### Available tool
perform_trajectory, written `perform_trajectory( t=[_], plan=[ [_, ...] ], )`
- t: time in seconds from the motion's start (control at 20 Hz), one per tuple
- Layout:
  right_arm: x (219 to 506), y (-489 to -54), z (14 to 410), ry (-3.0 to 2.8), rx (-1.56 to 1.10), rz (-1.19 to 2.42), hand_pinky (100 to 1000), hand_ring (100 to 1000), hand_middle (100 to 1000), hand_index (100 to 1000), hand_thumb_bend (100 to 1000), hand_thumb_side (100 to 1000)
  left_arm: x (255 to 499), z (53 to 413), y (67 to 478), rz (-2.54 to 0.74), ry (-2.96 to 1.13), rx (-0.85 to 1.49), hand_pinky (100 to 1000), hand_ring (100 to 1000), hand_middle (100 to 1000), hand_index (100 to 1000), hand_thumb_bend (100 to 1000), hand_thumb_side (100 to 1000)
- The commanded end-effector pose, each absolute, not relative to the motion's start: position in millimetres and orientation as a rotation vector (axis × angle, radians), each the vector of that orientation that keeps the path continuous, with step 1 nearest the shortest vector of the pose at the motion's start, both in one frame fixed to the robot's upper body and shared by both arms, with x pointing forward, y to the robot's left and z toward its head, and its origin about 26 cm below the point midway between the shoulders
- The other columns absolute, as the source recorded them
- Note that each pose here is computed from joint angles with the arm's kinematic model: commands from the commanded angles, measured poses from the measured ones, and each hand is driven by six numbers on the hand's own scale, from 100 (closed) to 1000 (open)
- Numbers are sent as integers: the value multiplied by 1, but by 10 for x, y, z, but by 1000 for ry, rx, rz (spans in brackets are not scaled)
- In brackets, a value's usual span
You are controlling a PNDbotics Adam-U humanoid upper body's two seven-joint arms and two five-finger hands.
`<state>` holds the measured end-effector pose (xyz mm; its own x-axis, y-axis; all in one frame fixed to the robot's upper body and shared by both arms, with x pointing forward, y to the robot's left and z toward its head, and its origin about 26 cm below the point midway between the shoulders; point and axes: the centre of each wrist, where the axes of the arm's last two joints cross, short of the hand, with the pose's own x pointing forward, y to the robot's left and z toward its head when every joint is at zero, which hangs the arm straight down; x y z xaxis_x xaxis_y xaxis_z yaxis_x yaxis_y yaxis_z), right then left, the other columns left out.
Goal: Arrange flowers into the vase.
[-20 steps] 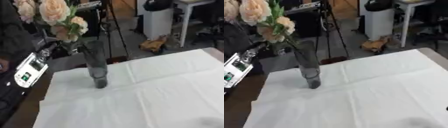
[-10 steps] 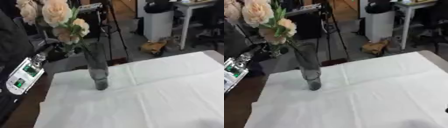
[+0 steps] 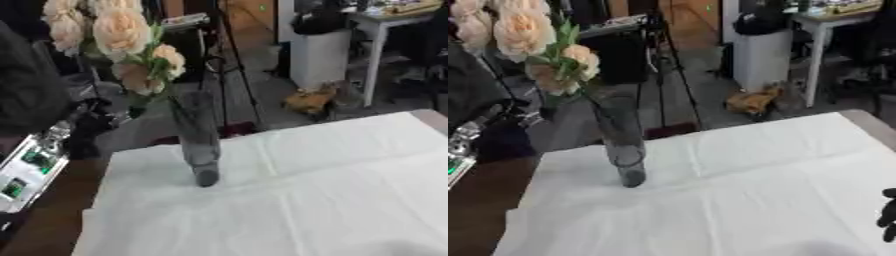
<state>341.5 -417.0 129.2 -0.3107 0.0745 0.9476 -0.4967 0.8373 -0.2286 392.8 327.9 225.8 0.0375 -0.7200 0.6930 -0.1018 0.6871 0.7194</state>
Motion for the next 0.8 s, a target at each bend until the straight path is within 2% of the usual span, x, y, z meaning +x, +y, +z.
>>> perform_trajectory(
  t=[0.05,0.5,0.8],
  plan=[
    [3422,-4207,1425,-1839,298,610,511,613,579,802,812,744,3746,2443,3370,-507,-1608,742,884,729,734,897,1000,833],
    [3446,-4167,1409,-1836,311,616,510,613,578,802,812,743,3260,2171,3306,-445,-1689,694,884,727,731,895,1000,837],
    [3473,-4130,1418,-1840,322,622,510,613,578,801,812,742,3057,2129,3198,-376,-1726,648,875,711,720,892,1000,848]
  ],
)
